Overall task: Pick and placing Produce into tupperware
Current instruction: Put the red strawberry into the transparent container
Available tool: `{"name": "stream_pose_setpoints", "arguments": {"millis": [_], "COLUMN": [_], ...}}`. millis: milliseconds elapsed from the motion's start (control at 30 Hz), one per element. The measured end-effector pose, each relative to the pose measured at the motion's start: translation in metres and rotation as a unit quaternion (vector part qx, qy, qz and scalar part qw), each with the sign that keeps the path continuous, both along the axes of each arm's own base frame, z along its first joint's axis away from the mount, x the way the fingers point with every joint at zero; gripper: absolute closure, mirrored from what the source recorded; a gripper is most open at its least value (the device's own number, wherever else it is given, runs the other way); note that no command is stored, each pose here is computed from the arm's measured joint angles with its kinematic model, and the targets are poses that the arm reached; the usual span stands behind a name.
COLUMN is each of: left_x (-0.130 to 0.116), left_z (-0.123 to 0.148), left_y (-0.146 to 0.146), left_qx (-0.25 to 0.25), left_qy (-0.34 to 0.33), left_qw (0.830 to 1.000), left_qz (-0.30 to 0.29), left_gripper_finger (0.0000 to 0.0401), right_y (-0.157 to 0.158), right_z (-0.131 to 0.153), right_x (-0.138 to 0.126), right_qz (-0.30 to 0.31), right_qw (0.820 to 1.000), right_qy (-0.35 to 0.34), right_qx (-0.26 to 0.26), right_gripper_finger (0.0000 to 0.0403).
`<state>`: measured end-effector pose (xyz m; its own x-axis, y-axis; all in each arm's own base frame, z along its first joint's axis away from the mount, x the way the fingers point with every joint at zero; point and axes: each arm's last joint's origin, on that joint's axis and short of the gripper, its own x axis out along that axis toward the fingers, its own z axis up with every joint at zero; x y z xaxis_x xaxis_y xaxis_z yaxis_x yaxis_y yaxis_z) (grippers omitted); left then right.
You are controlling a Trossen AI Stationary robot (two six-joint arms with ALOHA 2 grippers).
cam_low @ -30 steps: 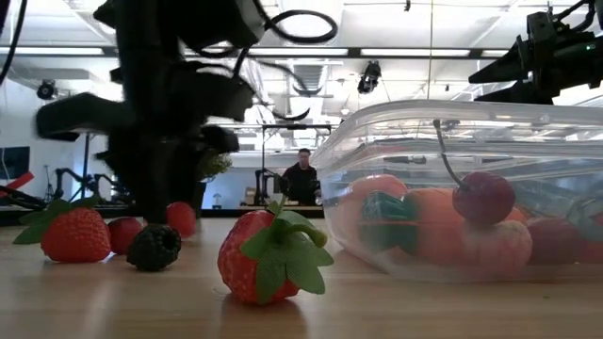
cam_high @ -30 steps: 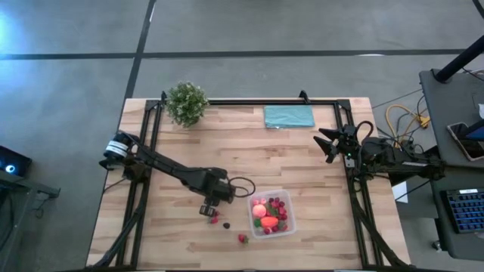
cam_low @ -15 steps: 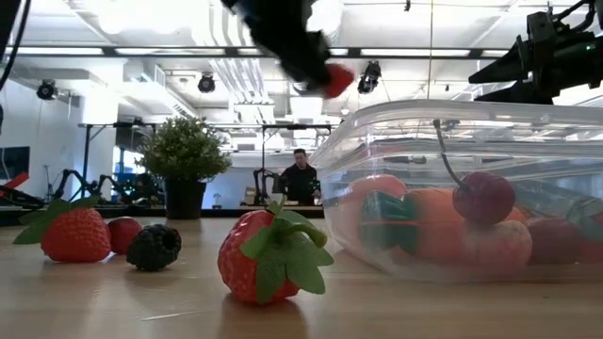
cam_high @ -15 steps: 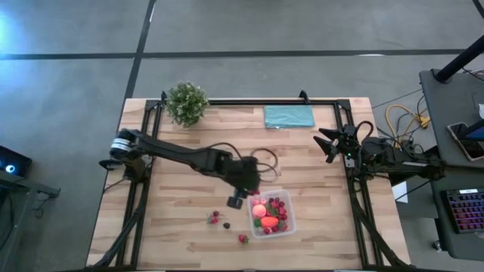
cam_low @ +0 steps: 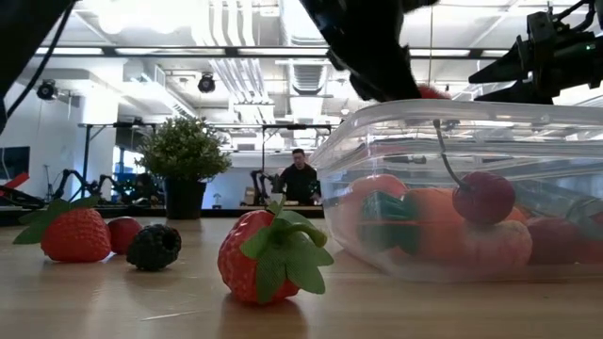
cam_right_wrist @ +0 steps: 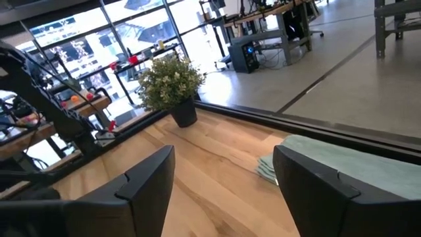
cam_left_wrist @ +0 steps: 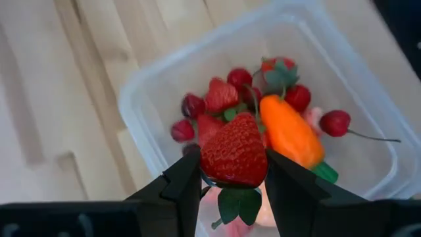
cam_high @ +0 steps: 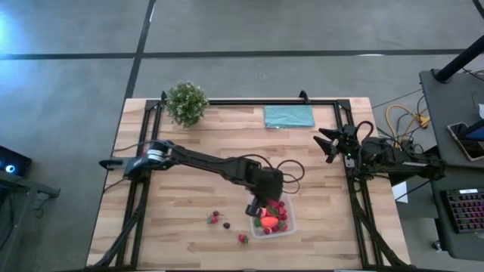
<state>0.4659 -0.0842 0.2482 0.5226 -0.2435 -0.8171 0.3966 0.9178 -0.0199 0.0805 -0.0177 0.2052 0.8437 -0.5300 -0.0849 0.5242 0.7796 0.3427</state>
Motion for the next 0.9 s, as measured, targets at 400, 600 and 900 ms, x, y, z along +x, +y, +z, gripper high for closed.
{"name": "stream_pose_setpoints", "arguments": {"millis": [400, 600, 900], "left_x": [0.004, 0.001, -0.002], "left_z": [-0.030, -0.032, -0.042], "left_y": [0.005, 0.012, 0.031], "left_qx": [-0.077, -0.112, -0.161], "left_qy": [0.085, 0.122, 0.177], "left_qw": [0.988, 0.974, 0.946], "left_qz": [0.105, 0.153, 0.220], "left_gripper_finger": [0.0273, 0.0273, 0.0273], "right_y": [0.000, 0.000, 0.000], "right_z": [0.000, 0.000, 0.000], "right_x": [0.000, 0.000, 0.000], "right_qz": [0.000, 0.000, 0.000], "right_qw": [1.000, 1.000, 1.000], "right_qy": [0.000, 0.000, 0.000], "right_qx": [0.000, 0.000, 0.000], "right_gripper_finger": [0.0153, 0.0156, 0.0149]}}
